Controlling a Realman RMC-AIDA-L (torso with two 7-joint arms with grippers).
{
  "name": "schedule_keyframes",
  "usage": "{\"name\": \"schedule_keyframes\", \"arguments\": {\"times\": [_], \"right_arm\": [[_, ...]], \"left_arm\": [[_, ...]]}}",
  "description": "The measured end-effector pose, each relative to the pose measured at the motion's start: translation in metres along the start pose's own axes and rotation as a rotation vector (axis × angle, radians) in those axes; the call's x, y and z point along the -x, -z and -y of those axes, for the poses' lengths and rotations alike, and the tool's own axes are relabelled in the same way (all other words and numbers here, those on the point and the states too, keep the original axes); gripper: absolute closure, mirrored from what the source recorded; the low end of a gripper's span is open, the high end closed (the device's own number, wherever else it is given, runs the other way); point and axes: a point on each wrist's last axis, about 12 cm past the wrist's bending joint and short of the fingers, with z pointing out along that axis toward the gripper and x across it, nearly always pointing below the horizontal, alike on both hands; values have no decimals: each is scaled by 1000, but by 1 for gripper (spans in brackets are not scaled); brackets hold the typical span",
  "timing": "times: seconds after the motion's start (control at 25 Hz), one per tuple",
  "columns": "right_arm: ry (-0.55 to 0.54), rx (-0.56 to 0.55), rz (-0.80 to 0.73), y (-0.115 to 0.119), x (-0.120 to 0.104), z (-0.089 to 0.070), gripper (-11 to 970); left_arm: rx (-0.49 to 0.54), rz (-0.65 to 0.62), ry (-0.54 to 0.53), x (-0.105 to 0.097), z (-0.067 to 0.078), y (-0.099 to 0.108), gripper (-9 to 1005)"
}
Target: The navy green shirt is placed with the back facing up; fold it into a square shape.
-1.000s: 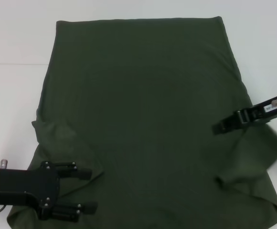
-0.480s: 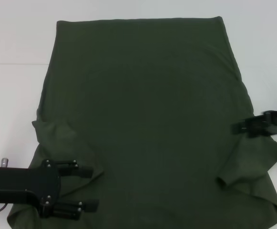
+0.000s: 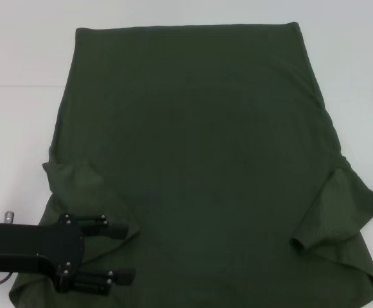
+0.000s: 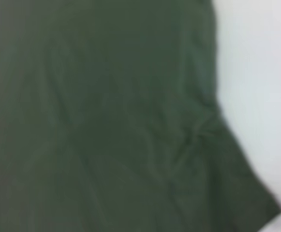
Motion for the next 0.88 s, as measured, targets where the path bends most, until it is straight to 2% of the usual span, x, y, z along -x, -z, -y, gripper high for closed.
{"name": "schedule_keyframes", "arguments": {"times": [0.48,0.88], "right_arm": [[27,-113,-25,-7,8,-3,258],[45,-131,-34,-21,5,-5,258]], "left_arm": [[-2,-2,0,0,0,0,154],[-5,-3,2,0,1,-1,154]]}}
